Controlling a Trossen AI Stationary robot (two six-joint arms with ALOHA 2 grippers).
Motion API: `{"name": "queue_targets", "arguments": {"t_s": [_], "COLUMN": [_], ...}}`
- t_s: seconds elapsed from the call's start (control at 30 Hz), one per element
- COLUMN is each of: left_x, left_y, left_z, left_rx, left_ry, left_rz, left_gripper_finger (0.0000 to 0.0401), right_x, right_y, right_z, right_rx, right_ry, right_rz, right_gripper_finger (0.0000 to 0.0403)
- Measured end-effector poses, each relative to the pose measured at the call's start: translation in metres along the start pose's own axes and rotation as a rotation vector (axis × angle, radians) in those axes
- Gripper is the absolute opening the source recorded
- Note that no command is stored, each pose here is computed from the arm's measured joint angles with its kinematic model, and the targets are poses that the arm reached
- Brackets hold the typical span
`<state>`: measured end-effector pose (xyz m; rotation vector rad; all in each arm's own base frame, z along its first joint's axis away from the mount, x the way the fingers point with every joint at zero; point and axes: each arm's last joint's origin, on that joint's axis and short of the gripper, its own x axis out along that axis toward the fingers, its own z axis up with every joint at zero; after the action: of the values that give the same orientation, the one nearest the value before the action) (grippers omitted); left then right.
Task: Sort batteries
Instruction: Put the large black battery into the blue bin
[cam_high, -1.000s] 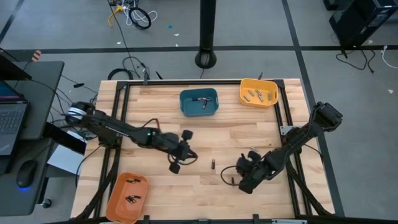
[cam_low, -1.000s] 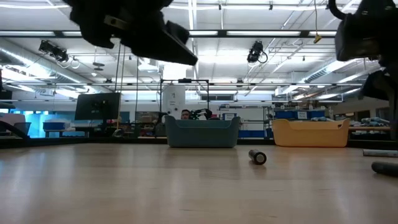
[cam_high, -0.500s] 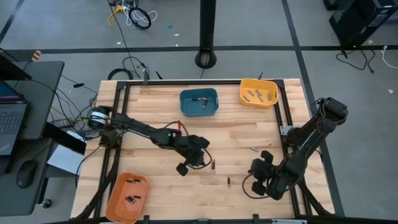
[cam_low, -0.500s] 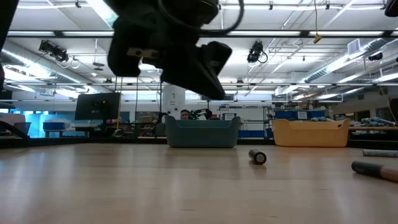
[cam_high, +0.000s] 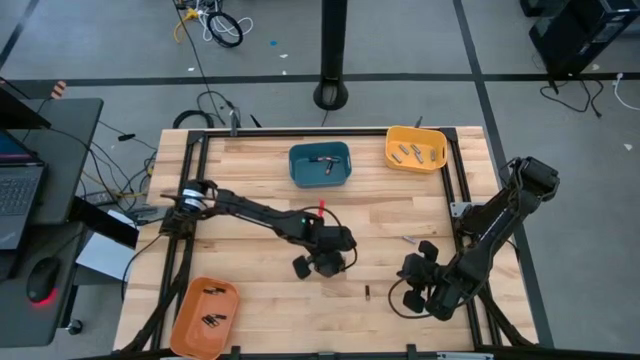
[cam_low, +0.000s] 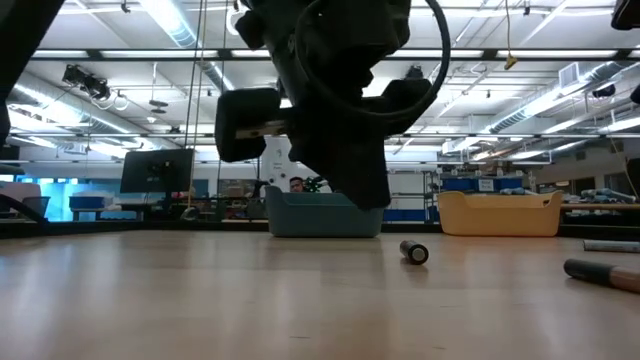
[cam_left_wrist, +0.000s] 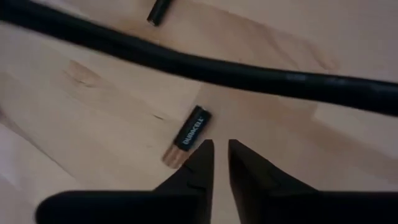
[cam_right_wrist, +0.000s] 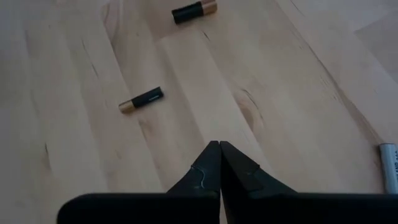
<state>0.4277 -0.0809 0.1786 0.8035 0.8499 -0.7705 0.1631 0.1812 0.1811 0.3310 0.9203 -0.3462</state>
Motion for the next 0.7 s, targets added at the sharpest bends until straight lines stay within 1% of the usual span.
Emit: {"name": "queue_targets", "arguments": {"t_s": [0.13,0.37,0.4,0.6,0.7], "left_x": [0.001,0.004,0.006,0.019,0.021], "left_y": [0.0,0.005,0.006,0.003,0.003], "left_z": [0.004,0.009,0.009,0.003,0.003], "left_rx": [0.105,0.15,0.151,0.185,0.191], "left_ry": [0.014,0.004,0.003,0.044,0.043], "left_rz": [0.048,0.126,0.136,0.102,0.103], "left_gripper_finger": [0.0087,0.0131,0.0135,0.014,0.014], "right_x": [0.0,0.0,0.0,0.0,0.0], "right_y": [0.0,0.0,0.0,0.0,0.0], "right_z": [0.0,0.0,0.0,0.0,0.0], "right_rx": [-0.001,-0.002,-0.001,-0.001,-0.007], "right_ry": [0.0,0.001,0.001,0.0,0.001], "right_rz": [-0.002,-0.002,-0.002,-0.001,-0.002], "right_gripper_finger": [0.0008,0.0009,0.0009,0.0009,0.0009]}}
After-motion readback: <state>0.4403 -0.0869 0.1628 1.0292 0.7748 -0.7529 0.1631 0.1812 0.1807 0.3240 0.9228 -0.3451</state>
